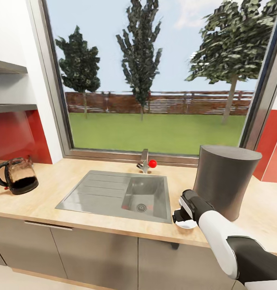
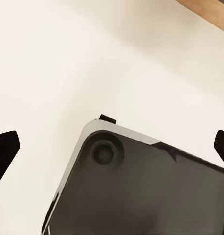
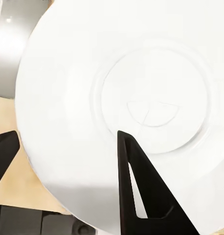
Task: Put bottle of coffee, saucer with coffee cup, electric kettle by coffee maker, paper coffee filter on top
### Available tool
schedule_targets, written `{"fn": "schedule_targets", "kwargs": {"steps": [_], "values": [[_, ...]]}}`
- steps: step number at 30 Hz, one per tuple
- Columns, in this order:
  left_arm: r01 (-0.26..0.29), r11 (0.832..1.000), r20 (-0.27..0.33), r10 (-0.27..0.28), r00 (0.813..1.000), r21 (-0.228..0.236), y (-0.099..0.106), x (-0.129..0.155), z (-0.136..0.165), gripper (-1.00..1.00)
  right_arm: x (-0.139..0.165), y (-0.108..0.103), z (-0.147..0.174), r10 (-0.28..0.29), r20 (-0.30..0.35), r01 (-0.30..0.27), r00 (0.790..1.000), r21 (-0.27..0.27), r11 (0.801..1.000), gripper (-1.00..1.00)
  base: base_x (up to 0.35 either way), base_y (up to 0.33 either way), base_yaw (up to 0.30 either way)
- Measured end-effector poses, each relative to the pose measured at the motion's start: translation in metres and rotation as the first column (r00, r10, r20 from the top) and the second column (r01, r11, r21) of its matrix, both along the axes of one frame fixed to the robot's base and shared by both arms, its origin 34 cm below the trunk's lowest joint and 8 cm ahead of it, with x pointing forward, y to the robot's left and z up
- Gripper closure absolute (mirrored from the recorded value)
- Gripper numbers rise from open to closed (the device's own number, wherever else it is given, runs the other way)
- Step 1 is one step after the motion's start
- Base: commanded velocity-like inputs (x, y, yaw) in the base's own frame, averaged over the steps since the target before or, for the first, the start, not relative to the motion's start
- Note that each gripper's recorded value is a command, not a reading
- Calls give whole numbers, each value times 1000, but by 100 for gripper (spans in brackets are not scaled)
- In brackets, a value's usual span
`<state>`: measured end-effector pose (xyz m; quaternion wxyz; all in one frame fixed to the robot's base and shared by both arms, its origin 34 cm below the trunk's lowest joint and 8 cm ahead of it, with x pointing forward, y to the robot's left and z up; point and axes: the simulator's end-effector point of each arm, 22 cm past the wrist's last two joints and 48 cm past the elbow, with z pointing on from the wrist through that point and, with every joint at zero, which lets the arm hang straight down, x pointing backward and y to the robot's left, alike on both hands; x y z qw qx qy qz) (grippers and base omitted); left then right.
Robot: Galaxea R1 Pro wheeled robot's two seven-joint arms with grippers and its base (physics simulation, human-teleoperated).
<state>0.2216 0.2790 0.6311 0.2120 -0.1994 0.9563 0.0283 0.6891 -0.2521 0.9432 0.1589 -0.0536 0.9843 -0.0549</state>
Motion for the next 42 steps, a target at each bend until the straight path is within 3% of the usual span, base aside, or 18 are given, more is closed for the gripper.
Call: {"fn": "schedule_targets", "kwargs": {"steps": [42], "values": [[-3,1000,1,3,1000,0,1,8,-16,-100,2,-4,-24,2,-15,-2,1000,-8,1000,100,-17,-11,0]]}}
